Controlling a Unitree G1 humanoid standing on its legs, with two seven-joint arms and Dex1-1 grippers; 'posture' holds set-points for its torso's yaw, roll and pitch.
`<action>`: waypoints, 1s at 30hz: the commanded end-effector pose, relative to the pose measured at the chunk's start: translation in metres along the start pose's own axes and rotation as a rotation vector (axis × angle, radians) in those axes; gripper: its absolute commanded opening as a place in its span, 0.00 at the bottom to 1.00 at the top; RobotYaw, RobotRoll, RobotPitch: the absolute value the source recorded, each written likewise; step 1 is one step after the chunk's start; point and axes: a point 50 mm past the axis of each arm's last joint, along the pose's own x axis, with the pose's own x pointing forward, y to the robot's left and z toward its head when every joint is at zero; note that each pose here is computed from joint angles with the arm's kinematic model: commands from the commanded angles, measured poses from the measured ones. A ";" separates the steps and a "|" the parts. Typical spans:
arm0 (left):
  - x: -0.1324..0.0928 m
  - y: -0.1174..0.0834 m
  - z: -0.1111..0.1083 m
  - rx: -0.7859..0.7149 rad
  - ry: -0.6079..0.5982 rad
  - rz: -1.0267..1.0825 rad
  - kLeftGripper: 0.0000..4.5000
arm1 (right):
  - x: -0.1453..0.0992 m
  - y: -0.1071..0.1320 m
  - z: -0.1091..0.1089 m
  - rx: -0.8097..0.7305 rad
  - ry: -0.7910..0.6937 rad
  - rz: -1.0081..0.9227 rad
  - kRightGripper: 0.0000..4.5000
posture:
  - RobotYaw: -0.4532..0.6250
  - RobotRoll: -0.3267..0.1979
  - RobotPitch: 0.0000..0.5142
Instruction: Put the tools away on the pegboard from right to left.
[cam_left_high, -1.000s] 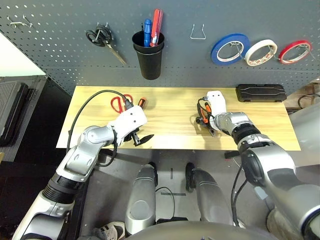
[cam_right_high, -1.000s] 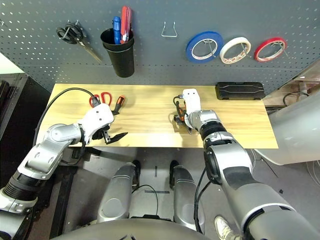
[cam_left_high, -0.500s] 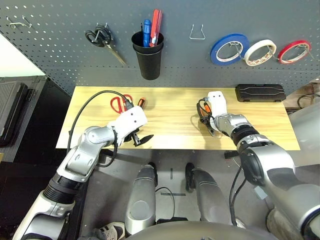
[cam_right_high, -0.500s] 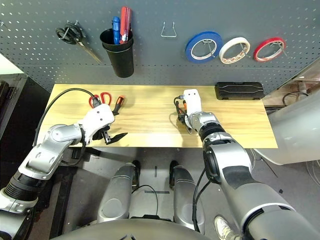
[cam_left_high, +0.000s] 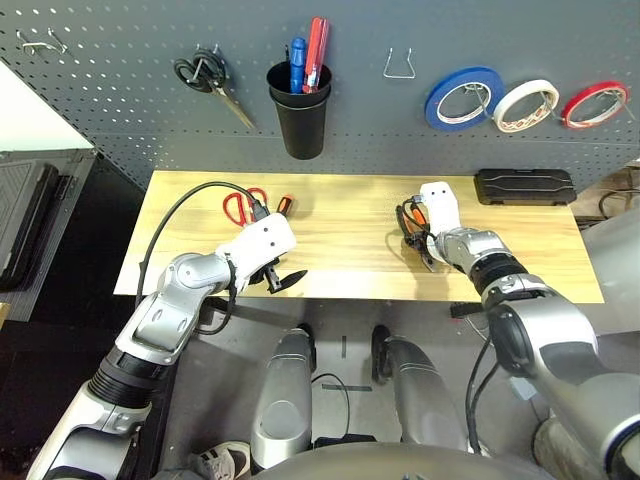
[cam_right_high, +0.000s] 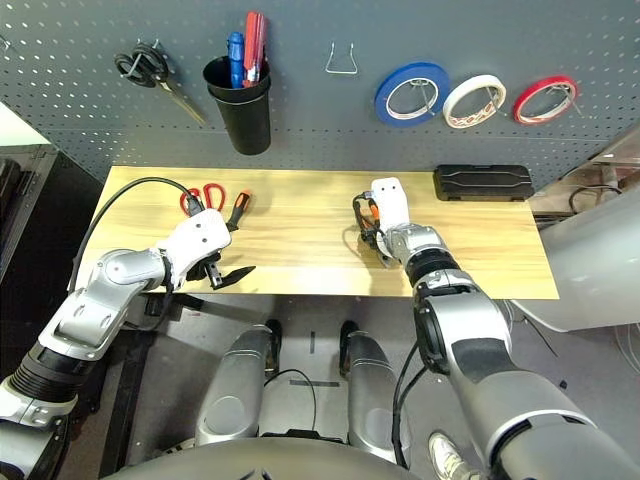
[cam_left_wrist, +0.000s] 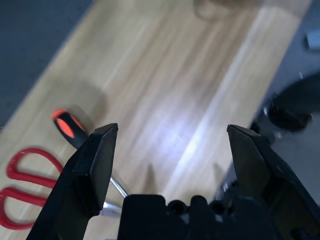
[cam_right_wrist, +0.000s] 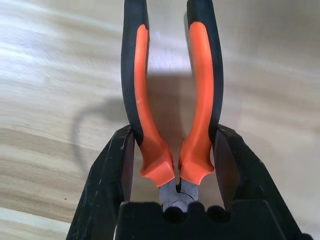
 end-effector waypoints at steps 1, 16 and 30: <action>-0.005 -0.003 0.014 -0.035 -0.184 0.010 1.00 | -0.014 -0.007 0.007 -0.101 -0.123 0.018 0.55 | 0.70 0.62 0.52; -0.032 0.008 0.059 -0.136 -0.588 0.135 1.00 | -0.072 -0.008 0.015 -0.249 -0.576 0.040 0.55 | 0.72 0.62 0.48; -0.046 0.018 0.089 -0.137 -0.734 0.181 1.00 | -0.103 -0.001 0.032 -0.357 -0.816 -0.011 0.55 | 0.71 0.62 0.47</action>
